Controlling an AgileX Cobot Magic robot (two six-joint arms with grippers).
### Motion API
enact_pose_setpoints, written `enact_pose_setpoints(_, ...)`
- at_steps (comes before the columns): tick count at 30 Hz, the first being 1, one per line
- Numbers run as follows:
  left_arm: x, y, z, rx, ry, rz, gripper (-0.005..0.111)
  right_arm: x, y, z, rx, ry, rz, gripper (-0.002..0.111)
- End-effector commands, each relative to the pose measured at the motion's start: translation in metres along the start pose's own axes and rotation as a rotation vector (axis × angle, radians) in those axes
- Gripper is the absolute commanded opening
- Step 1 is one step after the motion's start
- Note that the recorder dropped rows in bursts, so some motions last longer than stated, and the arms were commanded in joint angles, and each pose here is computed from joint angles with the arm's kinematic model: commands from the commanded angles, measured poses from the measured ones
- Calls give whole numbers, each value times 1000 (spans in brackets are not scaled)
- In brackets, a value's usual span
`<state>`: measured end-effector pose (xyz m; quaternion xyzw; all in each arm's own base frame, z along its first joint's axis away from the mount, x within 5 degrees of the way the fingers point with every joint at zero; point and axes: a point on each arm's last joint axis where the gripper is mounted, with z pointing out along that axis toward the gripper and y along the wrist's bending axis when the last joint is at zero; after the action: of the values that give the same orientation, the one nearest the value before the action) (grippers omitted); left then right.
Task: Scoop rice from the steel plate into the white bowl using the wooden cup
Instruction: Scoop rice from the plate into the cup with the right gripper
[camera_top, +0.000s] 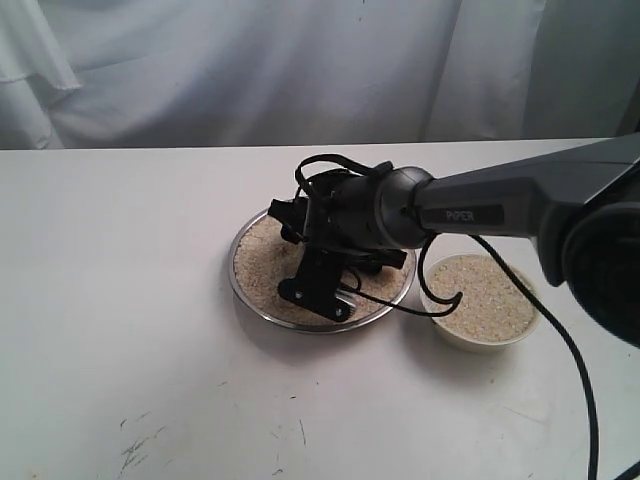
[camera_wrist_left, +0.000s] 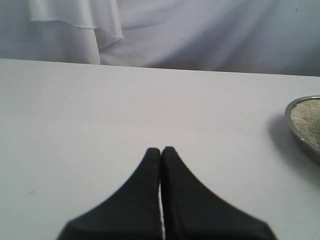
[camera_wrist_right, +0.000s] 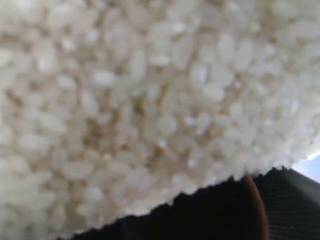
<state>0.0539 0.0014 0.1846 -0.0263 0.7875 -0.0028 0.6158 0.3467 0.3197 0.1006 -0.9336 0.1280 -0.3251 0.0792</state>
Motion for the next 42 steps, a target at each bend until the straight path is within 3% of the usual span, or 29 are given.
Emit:
enact_pose_setpoints(1, 0, 0, 0, -1, -13, -3, 0, -22, 11, 9, -90, -114, 91, 0)
enact_pose_setpoints(15, 0, 0, 0, -1, -13, -3, 0, -12, -6, -7, -151, -339, 308, 0)
enact_pose_setpoints(31, 0, 0, 0, -1, -13, -3, 0, 12, 0, -16, -278, -552, 486, 0)
enact_pose_setpoints(42, 0, 0, 0, -1, -13, -3, 0, 35, 0, -19, -243, -654, 613, 0)
